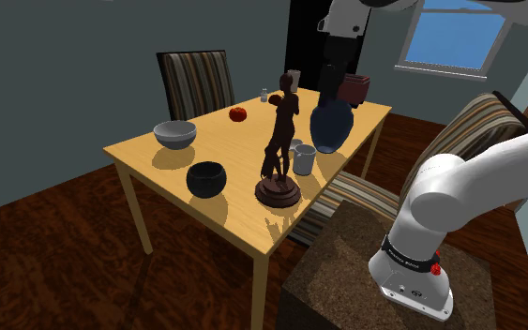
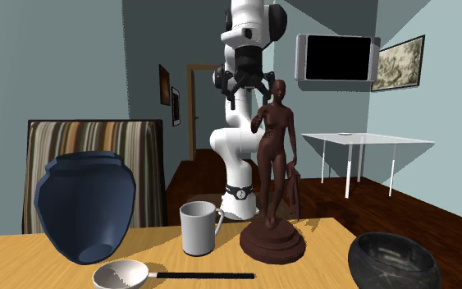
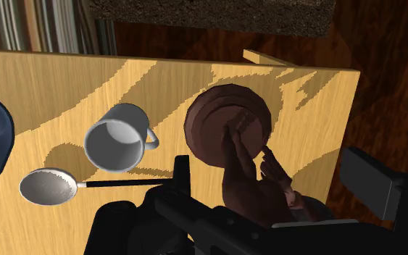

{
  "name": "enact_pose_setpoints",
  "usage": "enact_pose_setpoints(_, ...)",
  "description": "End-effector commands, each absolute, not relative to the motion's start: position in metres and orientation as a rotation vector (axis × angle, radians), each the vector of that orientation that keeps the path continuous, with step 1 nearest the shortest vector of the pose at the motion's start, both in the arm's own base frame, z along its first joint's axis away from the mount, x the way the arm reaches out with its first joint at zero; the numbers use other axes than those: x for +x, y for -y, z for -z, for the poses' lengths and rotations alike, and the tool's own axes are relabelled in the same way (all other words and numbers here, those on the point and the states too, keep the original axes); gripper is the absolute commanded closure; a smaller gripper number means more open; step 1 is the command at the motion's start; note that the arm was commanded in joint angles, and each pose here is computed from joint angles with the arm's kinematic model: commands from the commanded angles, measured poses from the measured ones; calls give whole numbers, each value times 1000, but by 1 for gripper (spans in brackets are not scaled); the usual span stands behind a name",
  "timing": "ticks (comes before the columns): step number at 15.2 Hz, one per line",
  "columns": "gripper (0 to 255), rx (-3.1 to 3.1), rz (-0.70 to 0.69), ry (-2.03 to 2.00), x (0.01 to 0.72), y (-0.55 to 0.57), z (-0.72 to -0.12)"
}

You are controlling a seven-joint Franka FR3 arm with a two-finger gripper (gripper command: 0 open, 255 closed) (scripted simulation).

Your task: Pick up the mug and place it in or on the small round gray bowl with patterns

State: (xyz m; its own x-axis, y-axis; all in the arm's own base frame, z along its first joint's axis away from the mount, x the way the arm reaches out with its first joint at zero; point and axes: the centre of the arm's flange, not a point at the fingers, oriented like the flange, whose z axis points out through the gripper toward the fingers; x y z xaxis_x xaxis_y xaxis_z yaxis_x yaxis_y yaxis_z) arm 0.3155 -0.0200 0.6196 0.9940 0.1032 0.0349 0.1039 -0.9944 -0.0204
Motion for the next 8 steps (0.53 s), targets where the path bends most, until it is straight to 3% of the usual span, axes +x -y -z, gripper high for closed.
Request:
enact_pose_setpoints(1, 0, -3115, 53, 162, 315, 20, -620)
enact_pose_setpoints(8, 0, -3101, 40, 153, 350, 77, -553)
